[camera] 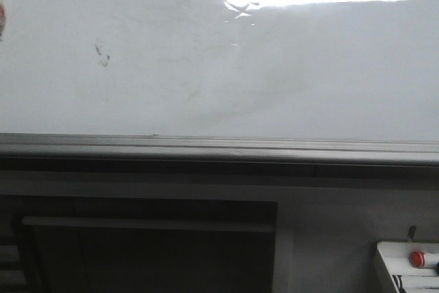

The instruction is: Write number 2 on whiteboard

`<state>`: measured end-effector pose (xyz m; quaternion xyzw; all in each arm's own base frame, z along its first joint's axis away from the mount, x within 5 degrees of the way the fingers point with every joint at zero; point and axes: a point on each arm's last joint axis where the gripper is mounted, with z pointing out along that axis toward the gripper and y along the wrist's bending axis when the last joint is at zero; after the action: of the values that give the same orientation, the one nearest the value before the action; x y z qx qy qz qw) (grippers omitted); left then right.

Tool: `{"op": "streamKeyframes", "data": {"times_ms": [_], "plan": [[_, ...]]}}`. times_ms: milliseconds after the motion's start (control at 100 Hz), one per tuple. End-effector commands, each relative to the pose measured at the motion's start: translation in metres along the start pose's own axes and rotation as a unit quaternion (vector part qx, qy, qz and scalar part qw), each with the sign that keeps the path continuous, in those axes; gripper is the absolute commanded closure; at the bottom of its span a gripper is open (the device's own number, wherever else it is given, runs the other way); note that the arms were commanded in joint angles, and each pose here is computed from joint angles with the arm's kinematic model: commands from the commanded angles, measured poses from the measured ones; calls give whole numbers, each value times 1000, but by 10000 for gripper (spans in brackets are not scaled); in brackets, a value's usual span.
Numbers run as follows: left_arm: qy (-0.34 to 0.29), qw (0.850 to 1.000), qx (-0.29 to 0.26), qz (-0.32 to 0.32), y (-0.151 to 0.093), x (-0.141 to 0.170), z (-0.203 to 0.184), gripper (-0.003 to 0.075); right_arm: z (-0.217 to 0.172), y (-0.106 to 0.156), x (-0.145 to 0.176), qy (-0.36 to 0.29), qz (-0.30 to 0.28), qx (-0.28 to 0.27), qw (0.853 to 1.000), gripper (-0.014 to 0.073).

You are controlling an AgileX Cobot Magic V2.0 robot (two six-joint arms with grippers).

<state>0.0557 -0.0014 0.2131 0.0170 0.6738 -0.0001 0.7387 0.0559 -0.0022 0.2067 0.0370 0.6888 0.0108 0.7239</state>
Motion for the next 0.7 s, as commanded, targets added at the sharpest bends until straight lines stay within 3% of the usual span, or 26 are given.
{"op": "streamKeyframes", "data": {"times_ms": [0, 690], "plan": [[-35, 999, -9, -7, 1, 2, -2, 738, 0, 0, 2, -34, -3, 0, 999, 667], [-39, 999, -9, -7, 1, 2, -2, 738, 0, 0, 2, -34, -3, 0, 999, 667]]}}
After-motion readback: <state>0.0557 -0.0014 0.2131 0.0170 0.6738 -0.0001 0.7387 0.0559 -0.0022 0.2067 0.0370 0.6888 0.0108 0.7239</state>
